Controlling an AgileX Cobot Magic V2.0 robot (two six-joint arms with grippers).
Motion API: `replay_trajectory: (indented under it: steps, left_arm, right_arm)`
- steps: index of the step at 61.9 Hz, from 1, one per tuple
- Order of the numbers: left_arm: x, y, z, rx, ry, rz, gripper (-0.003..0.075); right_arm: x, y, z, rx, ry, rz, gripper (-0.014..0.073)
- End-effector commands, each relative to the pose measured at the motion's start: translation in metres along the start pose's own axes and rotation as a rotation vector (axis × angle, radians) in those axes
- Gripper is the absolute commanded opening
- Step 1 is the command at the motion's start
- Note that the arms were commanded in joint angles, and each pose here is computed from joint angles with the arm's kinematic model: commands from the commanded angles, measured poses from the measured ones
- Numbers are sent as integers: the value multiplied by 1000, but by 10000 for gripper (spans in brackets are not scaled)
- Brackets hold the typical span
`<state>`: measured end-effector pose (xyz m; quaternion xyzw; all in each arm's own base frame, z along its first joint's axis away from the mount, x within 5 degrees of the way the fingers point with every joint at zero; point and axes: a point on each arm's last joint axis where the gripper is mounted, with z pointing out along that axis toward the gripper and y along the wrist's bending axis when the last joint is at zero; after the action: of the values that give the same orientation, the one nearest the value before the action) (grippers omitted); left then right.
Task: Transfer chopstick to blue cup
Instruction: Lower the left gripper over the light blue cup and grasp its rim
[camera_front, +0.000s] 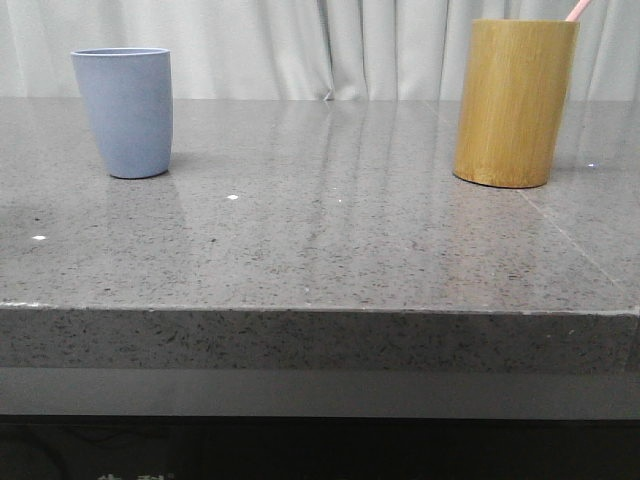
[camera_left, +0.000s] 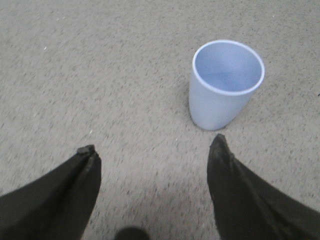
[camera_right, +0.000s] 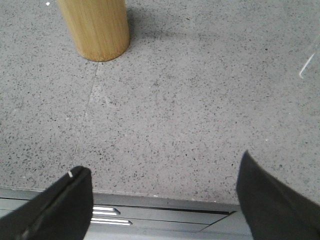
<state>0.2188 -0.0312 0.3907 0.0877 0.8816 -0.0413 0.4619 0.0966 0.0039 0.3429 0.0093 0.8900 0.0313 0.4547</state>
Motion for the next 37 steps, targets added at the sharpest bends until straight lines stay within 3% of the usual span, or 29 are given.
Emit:
replay_trajectory:
  steps: [1,22,37]
  left_arm:
    - [-31,-8,1,33,-96,25,461]
    - [-76,-27,68,95,131,91,461]
    - [-88,-23,115,39,228,143,461]
  right_arm:
    - [-13,0,-5,0,-81,-5,600]
    - [-13,1,-5,-1,-81,-4,600]
    - [-14,1,-5,-1,-82,-4,600]
